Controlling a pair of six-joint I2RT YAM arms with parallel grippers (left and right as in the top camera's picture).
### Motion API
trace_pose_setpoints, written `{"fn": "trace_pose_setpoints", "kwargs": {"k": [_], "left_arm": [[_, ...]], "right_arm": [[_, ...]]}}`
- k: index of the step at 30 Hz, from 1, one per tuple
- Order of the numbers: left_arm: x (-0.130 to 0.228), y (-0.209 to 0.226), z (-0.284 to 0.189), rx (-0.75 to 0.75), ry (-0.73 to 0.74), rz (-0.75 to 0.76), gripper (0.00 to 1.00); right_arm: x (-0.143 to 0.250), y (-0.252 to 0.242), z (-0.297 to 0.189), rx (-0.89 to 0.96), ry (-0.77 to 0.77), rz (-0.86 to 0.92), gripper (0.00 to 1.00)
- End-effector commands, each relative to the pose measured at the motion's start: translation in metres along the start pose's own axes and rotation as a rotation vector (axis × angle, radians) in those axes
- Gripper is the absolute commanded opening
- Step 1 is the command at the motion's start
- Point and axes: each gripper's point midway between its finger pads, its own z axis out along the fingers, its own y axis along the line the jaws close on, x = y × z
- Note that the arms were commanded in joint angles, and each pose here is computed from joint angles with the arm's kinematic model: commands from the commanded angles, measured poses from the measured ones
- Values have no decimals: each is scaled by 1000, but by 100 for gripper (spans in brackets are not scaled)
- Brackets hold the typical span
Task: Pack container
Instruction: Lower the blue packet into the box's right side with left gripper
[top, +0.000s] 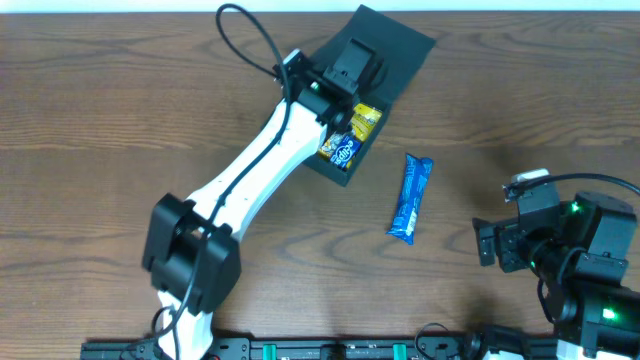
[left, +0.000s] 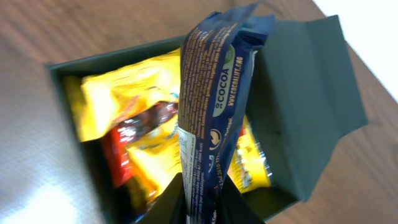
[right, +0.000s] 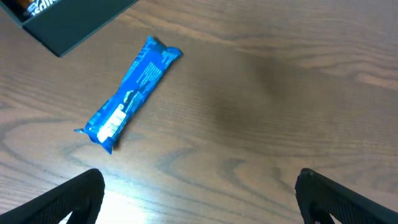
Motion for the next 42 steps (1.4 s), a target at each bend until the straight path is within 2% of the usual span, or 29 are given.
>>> {"fn": "trace_pose_setpoints", "kwargs": {"k": [1, 8, 14, 24, 28, 33, 35, 38, 39, 42], "left_arm": [[-10, -14, 9, 9, -26, 1, 15], [3, -43, 49, 26, 58, -13, 14], [17, -34, 79, -24, 96, -61, 15], [33, -24, 103, -71, 132, -182, 18], [45, -18, 114, -98, 163, -182, 18], [39, -17, 113, -100, 133, -172, 18], [39, -16, 113, -107, 135, -163, 22], [40, -16, 112, -106, 136, -162, 44], [40, -16, 112, -104, 135, -162, 48], [39, -17, 112, -103, 130, -162, 48]], "right_arm": [[0, 0, 0, -5, -2, 20, 99], [0, 0, 0, -5, -2, 20, 99], [0, 0, 0, -5, -2, 20, 99], [0, 0, 0, -5, -2, 20, 99], [0, 0, 0, -5, -2, 20, 99], [0, 0, 0, -5, -2, 20, 99], [0, 0, 0, -5, -2, 20, 99], [0, 0, 0, -5, -2, 20, 99], [0, 0, 0, -5, -2, 20, 99], [0, 0, 0, -5, -2, 20, 99]]}}
